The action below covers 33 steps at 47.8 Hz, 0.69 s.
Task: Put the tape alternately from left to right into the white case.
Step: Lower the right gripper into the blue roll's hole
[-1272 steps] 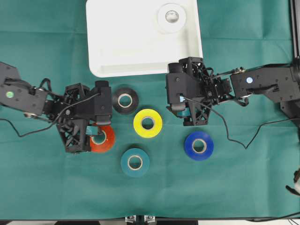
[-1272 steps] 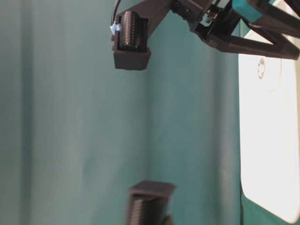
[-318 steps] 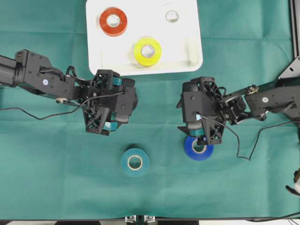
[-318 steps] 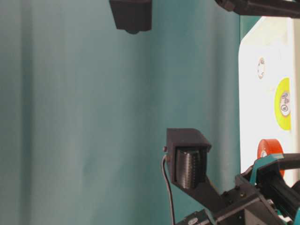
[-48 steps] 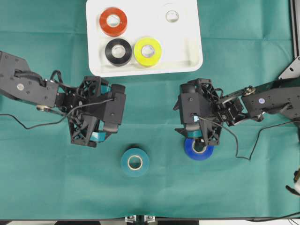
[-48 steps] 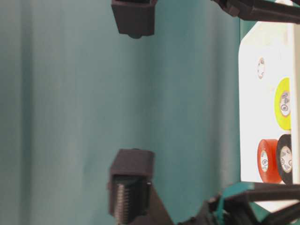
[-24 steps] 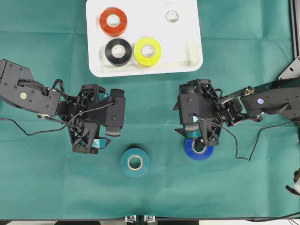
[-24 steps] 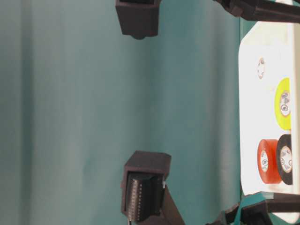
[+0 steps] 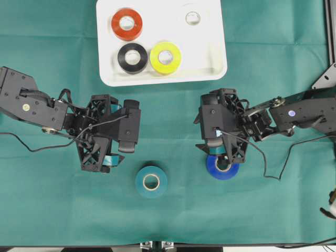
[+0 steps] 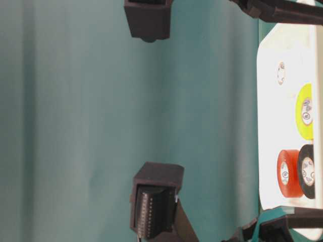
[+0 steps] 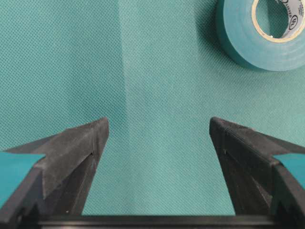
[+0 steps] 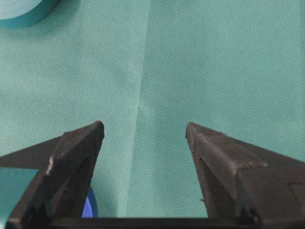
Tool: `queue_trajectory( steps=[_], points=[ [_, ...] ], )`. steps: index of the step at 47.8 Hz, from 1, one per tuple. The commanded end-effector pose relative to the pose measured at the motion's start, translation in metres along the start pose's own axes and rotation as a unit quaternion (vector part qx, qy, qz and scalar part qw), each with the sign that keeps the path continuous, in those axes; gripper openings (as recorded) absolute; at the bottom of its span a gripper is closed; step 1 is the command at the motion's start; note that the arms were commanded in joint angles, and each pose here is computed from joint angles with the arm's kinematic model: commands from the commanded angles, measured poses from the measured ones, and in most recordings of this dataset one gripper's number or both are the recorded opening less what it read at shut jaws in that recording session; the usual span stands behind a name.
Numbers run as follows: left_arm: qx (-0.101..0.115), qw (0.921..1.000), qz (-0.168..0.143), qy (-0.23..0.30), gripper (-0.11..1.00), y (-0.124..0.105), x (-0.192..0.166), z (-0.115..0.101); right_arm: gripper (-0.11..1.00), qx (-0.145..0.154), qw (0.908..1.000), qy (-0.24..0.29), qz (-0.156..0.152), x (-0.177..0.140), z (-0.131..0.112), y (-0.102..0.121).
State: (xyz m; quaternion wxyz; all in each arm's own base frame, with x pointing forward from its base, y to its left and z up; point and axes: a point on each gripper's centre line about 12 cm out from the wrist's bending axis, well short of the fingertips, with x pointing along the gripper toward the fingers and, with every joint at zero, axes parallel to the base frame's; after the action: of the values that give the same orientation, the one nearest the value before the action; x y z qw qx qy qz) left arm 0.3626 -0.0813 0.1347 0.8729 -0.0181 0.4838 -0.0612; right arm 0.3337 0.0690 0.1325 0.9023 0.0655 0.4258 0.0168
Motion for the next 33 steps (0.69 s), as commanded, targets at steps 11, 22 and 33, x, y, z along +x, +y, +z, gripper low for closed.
queue_trajectory(
  steps=[11, 22, 33],
  points=[
    [0.003, 0.9999, -0.003, -0.014, 0.55, -0.003, -0.005, 0.007, 0.79, -0.006, 0.9996, -0.023, 0.016, -0.008, 0.012, 0.011],
    [0.003, 0.9999, -0.003, -0.014, 0.55, -0.003, -0.005, 0.007, 0.79, -0.023, 0.999, -0.019, 0.034, -0.014, 0.003, 0.028],
    [0.002, 0.9999, -0.003, -0.014, 0.55, -0.003, -0.005, 0.007, 0.79, 0.001, 0.9994, -0.003, 0.036, -0.017, -0.012, 0.031]
  ],
)
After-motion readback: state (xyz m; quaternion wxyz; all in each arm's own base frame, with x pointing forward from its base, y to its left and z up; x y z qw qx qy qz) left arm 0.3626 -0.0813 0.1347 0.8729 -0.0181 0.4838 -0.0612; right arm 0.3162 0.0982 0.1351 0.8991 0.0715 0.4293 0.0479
